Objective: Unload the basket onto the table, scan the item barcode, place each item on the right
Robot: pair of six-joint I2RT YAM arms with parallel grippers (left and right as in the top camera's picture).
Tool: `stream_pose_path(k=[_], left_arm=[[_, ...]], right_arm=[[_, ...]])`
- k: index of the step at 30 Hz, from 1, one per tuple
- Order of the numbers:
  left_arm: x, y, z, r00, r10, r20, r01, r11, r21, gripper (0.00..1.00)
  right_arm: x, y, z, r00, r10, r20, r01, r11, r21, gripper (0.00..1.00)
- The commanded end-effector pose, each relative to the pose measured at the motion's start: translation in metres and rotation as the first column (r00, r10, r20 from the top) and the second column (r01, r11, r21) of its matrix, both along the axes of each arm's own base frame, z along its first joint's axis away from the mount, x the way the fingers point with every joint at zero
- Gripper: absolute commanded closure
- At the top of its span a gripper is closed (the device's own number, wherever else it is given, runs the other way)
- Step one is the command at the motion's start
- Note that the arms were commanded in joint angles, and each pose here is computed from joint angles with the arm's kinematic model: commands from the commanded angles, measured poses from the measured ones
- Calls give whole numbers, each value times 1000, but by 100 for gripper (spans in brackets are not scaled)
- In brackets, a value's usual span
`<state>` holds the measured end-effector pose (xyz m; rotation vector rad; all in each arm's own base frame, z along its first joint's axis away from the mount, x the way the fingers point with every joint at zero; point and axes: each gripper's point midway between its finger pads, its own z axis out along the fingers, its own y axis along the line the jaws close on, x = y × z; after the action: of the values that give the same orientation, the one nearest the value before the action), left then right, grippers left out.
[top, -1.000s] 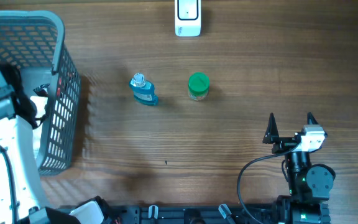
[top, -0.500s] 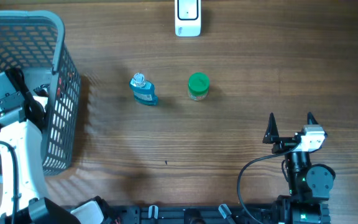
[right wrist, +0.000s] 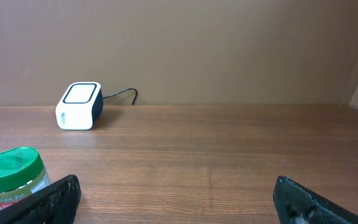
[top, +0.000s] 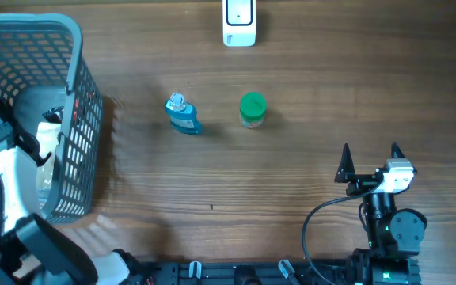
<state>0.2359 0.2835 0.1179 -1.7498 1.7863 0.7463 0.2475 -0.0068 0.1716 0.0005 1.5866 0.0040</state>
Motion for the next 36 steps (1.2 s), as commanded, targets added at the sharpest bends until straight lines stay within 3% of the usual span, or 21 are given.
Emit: stream_pose_path(k=[1, 13, 29, 36], left_arm=[[-2, -1, -27, 989, -78, -122, 71, 996, -55, 0], [9, 5, -40, 992, -78, -101, 73, 996, -53, 0], [0, 9, -51, 998, 59, -6, -59, 997, -51, 0], [-21, 19, -59, 993, 115, -16, -116, 992, -54, 0]], right_arm=[[0, 3, 1, 1000, 15, 4, -15, 1000, -9, 0], [0, 3, 1, 1000, 15, 4, -15, 1000, -9, 0], [0, 3, 1, 1000, 15, 4, -15, 1000, -9, 0], [0, 3, 1, 1000, 15, 4, -15, 1000, -9, 0]])
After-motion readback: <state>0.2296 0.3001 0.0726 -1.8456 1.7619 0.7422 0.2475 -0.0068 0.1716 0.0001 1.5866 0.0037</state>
